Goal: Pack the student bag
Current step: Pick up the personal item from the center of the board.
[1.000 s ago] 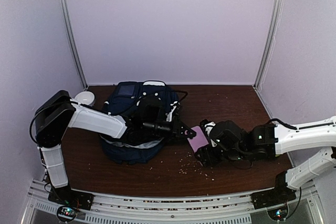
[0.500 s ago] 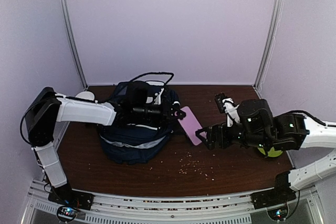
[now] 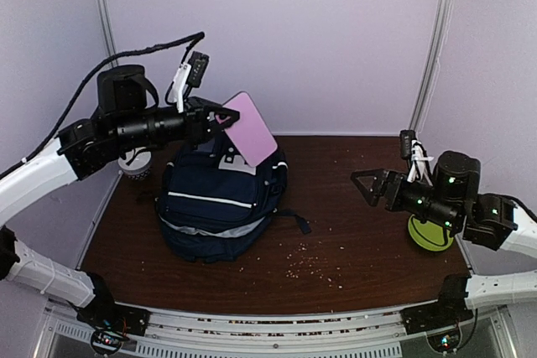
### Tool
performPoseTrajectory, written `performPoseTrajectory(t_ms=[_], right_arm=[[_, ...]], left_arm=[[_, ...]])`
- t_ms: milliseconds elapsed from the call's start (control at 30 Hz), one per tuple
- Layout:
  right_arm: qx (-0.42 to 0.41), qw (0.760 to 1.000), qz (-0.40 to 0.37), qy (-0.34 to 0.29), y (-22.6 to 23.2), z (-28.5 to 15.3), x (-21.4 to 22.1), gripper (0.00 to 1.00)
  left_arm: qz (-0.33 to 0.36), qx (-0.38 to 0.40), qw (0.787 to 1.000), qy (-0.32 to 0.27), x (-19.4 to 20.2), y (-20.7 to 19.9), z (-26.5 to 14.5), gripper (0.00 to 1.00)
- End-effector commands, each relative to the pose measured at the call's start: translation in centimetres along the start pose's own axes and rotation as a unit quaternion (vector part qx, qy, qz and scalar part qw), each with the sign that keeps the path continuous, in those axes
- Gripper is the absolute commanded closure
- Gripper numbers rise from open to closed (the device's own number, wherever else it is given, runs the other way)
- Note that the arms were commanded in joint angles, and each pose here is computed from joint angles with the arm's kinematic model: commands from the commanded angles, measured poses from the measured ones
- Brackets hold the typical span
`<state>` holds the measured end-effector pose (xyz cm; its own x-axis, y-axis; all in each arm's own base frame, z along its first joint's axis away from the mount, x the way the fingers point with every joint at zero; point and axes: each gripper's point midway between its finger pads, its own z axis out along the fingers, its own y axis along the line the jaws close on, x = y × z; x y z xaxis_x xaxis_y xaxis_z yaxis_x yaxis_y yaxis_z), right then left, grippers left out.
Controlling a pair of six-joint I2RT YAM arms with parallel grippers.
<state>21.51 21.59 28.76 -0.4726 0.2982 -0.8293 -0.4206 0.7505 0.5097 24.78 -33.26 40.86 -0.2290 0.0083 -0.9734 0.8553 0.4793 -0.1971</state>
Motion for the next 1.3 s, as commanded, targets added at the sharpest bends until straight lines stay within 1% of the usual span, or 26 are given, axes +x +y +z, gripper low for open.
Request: performPoseTrajectory(t_ms=[0,67,133,200,233,300,333,367,433,467,567,633,667,700,733,767,800,900,967,1000,1067,1133,1267], right_arm=[[-0.091,0.995,0.045,0.023,2.4,0.3,-0.1,0.03],[-0.115,0.991,0.057,0.037,2.7,0.6,0.1,0.03],[-0.142,0.986,0.077,0.044,3.2,0.9,0.4,0.03],[-0.179,0.977,0.098,0.061,4.1,1.1,1.1,0.04],[-0.199,0.972,0.106,0.073,4.7,1.2,1.6,0.04],[-0.235,0.960,0.120,0.098,6.0,1.4,2.3,0.05],[-0.252,0.953,0.129,0.111,6.6,1.5,2.7,0.05],[-0.269,0.945,0.136,0.124,7.2,1.6,3.0,0.06],[-0.294,0.932,0.148,0.150,8.1,1.8,3.7,0.06],[-0.305,0.926,0.153,0.162,8.5,1.8,4.0,0.07],[-0.332,0.908,0.168,0.192,9.3,1.9,5.0,0.07],[-0.341,0.899,0.176,0.210,9.3,1.8,6.0,0.07],[-0.348,0.894,0.180,0.220,9.4,1.7,6.5,0.07],[-0.354,0.887,0.185,0.232,9.4,1.6,7.0,0.07],[-0.357,0.881,0.193,0.243,9.4,1.6,7.6,0.08],[-0.358,0.876,0.199,0.255,9.4,1.6,8.2,0.08],[-0.364,0.871,0.203,0.262,9.5,1.5,8.5,0.09],[-0.385,0.853,0.205,0.287,10.4,0.9,9.7,0.09],[-0.402,0.841,0.204,0.300,11.2,0.4,10.2,0.10],[-0.411,0.835,0.207,0.302,11.5,0.2,10.3,0.10],[-0.429,0.820,0.223,0.308,12.1,-0.2,10.5,0.10],[-0.446,0.799,0.243,0.321,12.8,-0.6,10.8,0.11],[-0.456,0.785,0.262,0.328,12.9,-0.6,11.3,0.14]], left_arm=[[0.224,0.000,0.972,0.073,6.3,-2.6,-2.1,1.00],[0.263,0.025,0.963,0.047,7.2,-4.3,-3.4,1.00],[0.293,0.047,0.955,-0.001,7.4,-5.9,-4.8,1.00],[0.343,0.058,0.937,-0.038,7.6,-7.4,-5.9,1.00],[0.367,0.059,0.927,-0.047,7.7,-8.0,-6.3,1.00],[0.411,0.062,0.908,-0.054,7.7,-9.3,-6.4,1.00],[0.441,0.066,0.893,-0.057,7.7,-10.1,-6.4,1.00],[0.458,0.068,0.884,-0.059,7.8,-10.9,-6.4,1.00],[0.506,0.071,0.858,-0.061,8.1,-12.5,-6.1,1.00],[0.538,0.071,0.838,-0.059,8.5,-13.2,-5.8,1.00],[0.595,0.072,0.798,-0.057,10.2,-15.5,-5.0,1.00],[0.635,0.066,0.766,-0.074,11.3,-17.2,-4.6,1.00],[0.654,0.054,0.749,-0.092,11.6,-18.1,-4.3,1.00],[0.683,0.045,0.723,-0.092,12.9,-18.5,-4.0,1.00],[0.702,0.034,0.704,-0.103,13.5,-19.1,-3.9,1.00],[0.717,0.022,0.688,-0.113,13.8,-19.4,-3.9,1.00],[0.727,0.017,0.677,-0.119,14.0,-19.6,-3.8,1.00],[0.747,0.010,0.653,-0.127,14.6,-20.0,-3.6,1.00],[0.763,0.006,0.635,-0.122,15.3,-19.9,-3.3,1.00],[0.767,0.003,0.630,-0.121,15.5,-19.9,-3.2,1.00],[0.775,0.006,0.621,-0.120,16.2,-20.2,-3.2,1.00],[0.781,0.010,0.613,-0.120,16.6,-20.7,-3.1,1.00],[0.786,0.007,0.606,-0.118,16.8,-20.9,-3.0,1.00]])
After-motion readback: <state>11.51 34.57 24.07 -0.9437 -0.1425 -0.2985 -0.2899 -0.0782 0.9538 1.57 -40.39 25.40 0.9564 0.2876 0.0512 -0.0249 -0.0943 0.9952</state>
